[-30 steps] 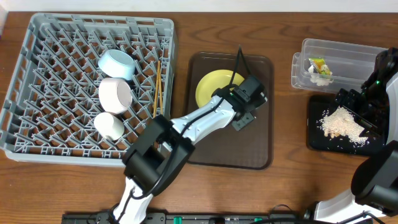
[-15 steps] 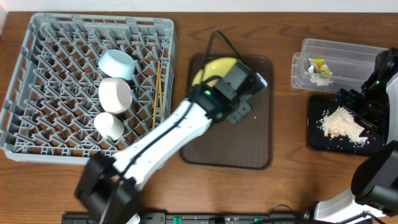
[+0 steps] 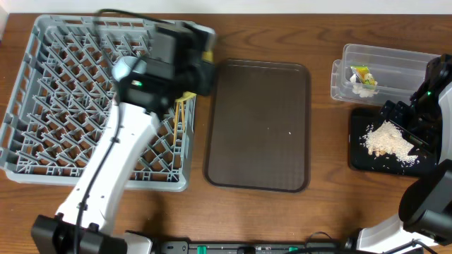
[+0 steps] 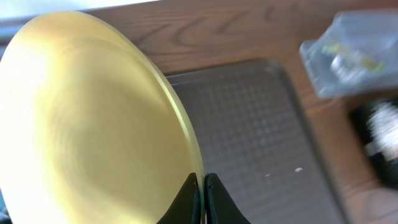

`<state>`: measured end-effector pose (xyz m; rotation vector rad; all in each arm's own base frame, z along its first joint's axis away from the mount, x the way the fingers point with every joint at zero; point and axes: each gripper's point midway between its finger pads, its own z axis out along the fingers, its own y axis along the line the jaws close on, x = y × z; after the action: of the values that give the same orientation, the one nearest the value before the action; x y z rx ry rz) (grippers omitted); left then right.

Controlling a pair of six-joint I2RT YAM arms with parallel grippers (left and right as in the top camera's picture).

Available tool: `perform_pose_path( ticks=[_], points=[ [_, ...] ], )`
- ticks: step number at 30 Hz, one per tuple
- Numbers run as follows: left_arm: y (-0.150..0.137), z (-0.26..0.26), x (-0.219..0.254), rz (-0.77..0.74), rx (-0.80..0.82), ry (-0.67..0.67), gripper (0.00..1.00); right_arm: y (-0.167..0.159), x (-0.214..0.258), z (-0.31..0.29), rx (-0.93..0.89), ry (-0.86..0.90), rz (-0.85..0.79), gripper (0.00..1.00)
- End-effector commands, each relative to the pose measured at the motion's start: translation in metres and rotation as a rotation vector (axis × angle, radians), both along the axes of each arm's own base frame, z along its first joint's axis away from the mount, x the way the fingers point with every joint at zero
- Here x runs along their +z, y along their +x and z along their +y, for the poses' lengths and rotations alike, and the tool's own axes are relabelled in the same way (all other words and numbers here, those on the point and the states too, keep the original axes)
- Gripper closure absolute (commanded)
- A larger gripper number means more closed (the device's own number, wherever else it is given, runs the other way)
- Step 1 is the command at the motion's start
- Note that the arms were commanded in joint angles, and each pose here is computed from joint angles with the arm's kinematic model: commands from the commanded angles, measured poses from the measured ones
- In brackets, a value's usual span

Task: Sort waste into correct bins and load items into the dishwasher
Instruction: 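Carry the yellow plate left and stand it upright in the rack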

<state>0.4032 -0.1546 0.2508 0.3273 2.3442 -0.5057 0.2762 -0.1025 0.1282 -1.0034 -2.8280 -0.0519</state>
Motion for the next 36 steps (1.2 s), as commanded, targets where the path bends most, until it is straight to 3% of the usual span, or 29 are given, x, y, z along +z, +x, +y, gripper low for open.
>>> perform_pose_path(
  ticks=[1, 8, 17, 28, 36],
  points=[
    [-0.009, -0.001, 0.025, 0.065, -0.085, -0.288, 0.94, 0.0, 0.007, 0.001, -0.007, -0.006, -0.023, 0.01],
    [-0.018, 0.031, 0.072, 0.047, -0.261, -0.637, 0.94, 0.0, 0.007, 0.001, -0.007, -0.006, -0.024, 0.01],
    [-0.012, 0.064, 0.068, 0.17, -0.247, -0.847, 0.94, 0.0, 0.007, 0.001, -0.007, -0.005, -0.023, 0.01],
    [0.012, 0.068, 0.015, 0.359, -0.191, -0.953, 0.94, -0.001, 0.007, 0.001, -0.007, -0.004, -0.02, 0.01],
    [0.026, 0.076, -0.01, 0.368, -0.083, -0.872, 0.94, -0.001, 0.007, 0.001, -0.007, -0.004, -0.02, 0.01]
  ],
)
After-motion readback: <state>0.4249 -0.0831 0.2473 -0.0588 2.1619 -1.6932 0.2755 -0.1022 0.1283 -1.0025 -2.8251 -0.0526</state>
